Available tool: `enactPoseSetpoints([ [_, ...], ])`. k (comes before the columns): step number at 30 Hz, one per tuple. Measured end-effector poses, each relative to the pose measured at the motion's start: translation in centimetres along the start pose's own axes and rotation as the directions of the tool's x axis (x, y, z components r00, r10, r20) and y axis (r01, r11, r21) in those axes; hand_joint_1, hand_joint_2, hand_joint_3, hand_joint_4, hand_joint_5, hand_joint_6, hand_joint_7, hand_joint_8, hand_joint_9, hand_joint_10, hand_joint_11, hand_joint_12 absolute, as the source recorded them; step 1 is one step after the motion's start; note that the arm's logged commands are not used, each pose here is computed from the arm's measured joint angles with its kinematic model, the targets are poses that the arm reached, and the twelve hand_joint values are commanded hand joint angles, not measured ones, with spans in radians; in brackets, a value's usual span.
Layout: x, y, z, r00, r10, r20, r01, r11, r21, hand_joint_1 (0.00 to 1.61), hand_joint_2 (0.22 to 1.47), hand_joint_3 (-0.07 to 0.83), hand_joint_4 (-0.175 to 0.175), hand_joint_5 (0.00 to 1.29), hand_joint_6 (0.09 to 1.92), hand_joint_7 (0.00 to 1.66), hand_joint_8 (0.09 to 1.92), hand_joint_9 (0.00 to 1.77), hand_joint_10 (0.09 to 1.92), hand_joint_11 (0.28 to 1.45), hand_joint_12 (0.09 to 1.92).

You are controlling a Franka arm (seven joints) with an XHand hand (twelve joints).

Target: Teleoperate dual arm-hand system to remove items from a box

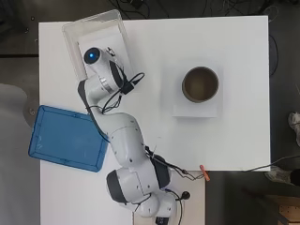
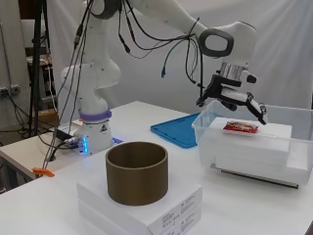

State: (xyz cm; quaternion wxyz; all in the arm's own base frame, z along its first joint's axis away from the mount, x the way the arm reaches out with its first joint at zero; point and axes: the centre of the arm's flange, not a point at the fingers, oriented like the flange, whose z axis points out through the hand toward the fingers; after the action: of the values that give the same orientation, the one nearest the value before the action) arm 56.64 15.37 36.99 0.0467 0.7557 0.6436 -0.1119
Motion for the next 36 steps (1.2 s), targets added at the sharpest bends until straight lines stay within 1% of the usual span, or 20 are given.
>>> enactPoseSetpoints([
  [3,1.0,-0.5,0.0,0.999,0.008,0.032,-0.007,1.000,-0.017,0.19,0.90,-0.008,0.006,0.31,0.09,0.43,0.09,0.45,0.09,0.49,0.09],
  [7,1.5,-1.3,0.6,0.993,0.099,0.057,-0.097,0.994,-0.047,0.14,0.90,-0.002,0.003,0.30,0.09,0.49,0.09,0.52,0.09,0.56,0.09],
  [10,1.4,-1.9,1.7,0.989,0.122,0.079,-0.118,0.992,-0.051,0.12,0.90,-0.001,0.003,0.30,0.09,0.51,0.09,0.55,0.09,0.59,0.09],
  [12,1.4,-1.8,2.1,0.987,0.134,0.088,-0.131,0.991,-0.043,0.11,0.90,-0.001,0.007,0.30,0.09,0.49,0.09,0.55,0.09,0.59,0.09],
  [13,1.3,-1.6,2.3,0.985,0.148,0.091,-0.145,0.989,-0.037,0.09,0.88,-0.006,0.001,0.23,0.09,0.40,0.09,0.49,0.09,0.57,0.09],
  [14,1.4,-1.5,2.6,0.980,0.170,0.100,-0.168,0.985,-0.026,0.13,0.91,-0.002,0.005,0.26,0.09,0.47,0.09,0.58,0.09,0.63,0.09],
  [15,1.5,-1.3,3.1,0.973,0.194,0.121,-0.195,0.981,-0.005,0.52,1.02,0.013,-0.060,0.43,0.44,0.63,0.53,0.81,0.49,0.74,0.54],
  [16,1.7,-1.2,3.4,0.966,0.213,0.143,-0.218,0.976,0.014,0.83,1.10,0.018,0.015,0.58,1.04,0.83,1.12,1.08,1.08,0.93,1.10],
  [17,2.0,-0.9,3.0,0.959,0.232,0.160,-0.240,0.970,0.031,1.00,1.14,0.019,0.085,0.69,1.45,0.98,1.51,1.26,1.48,1.07,1.47],
  [18,2.3,-0.7,2.7,0.956,0.239,0.169,-0.251,0.967,0.052,1.09,1.17,0.019,0.129,0.75,1.69,1.06,1.73,1.36,1.70,1.14,1.69],
  [19,1.9,0.1,1.6,0.955,0.248,0.159,-0.264,0.961,0.084,1.12,1.18,0.018,0.153,0.78,1.81,1.10,1.84,1.41,1.82,1.17,1.79],
  [20,1.3,0.9,0.6,0.958,0.255,0.131,-0.268,0.959,0.091,1.13,1.19,0.018,0.165,0.80,1.87,1.12,1.89,1.42,1.87,1.18,1.85],
  [22,1.0,1.1,-0.1,0.964,0.249,0.092,-0.257,0.962,0.089,1.14,1.20,0.016,0.174,0.81,1.91,1.12,1.92,1.42,1.91,1.18,1.88],
  [25,0.7,0.1,-0.1,0.970,0.231,0.075,-0.237,0.967,0.093,1.14,1.22,0.017,0.175,0.83,1.92,1.11,1.92,1.40,1.92,1.17,1.87],
  [27,0.0,-0.4,-2.3,0.977,0.213,0.025,-0.214,0.975,0.058,1.12,1.23,0.020,0.175,0.83,1.92,1.11,1.92,1.39,1.92,1.17,1.86],
  [29,-1.4,-0.8,-6.2,0.975,0.208,-0.074,-0.208,0.978,0.003,1.12,1.24,0.020,0.175,0.80,1.92,1.09,1.92,1.37,1.92,1.17,1.86],
  [31,-3.0,-1.0,-7.9,0.970,0.213,-0.118,-0.216,0.976,-0.012,1.14,1.25,0.018,0.175,0.78,1.92,1.08,1.92,1.34,1.92,1.15,1.86],
  [33,-4.8,-0.7,-8.3,0.963,0.234,-0.137,-0.238,0.971,-0.013,1.16,1.25,0.016,0.175,0.77,1.92,1.05,1.92,1.33,1.92,1.14,1.87],
  [35,-7.1,-0.3,-8.4,0.953,0.264,-0.151,-0.267,0.964,-0.003,1.01,1.27,0.035,0.091,0.70,1.68,1.00,1.92,1.30,1.92,1.12,1.90],
  [36,-8.4,-0.2,-8.3,0.947,0.279,-0.158,-0.282,0.959,0.001,1.05,1.27,0.033,0.115,0.70,1.75,0.99,1.92,1.30,1.92,1.12,1.91],
])
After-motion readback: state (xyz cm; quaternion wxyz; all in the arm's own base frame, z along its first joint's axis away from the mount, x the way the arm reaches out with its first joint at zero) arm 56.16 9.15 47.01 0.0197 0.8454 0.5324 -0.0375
